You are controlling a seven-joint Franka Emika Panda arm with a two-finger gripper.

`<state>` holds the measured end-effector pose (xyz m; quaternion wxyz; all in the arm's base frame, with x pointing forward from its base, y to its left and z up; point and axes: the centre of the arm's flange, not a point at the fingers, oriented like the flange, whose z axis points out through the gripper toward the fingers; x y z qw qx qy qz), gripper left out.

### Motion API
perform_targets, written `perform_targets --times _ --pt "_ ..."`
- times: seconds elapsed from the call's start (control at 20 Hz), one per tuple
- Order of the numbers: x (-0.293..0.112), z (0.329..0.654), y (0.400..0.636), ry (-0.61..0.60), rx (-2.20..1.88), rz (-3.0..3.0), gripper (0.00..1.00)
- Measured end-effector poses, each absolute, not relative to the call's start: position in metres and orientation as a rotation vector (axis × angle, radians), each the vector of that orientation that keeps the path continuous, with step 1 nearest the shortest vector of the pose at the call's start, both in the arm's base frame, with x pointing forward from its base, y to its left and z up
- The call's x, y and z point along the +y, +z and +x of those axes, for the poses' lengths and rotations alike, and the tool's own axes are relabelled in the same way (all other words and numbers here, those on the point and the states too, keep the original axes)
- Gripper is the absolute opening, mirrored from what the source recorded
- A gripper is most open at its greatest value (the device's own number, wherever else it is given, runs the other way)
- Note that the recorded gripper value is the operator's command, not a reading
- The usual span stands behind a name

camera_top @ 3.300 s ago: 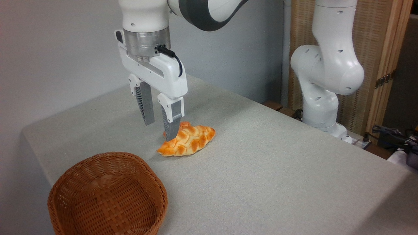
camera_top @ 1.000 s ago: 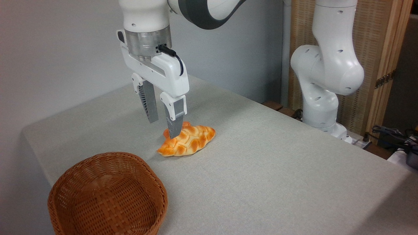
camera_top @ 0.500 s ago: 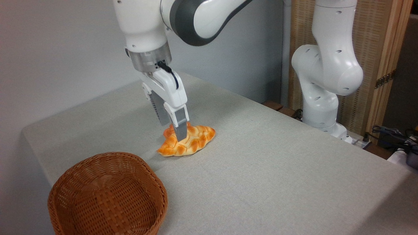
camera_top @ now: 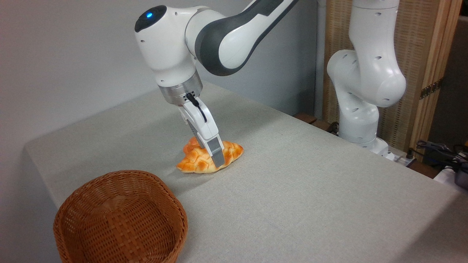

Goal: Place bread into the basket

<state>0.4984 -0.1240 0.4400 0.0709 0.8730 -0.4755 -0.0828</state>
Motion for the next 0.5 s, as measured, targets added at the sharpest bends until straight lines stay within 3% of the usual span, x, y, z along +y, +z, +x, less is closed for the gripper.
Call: perform_targets --times 0.5 --pt "-0.148 0.497 0.411 -0.334 -1.483 2.580 1.00"
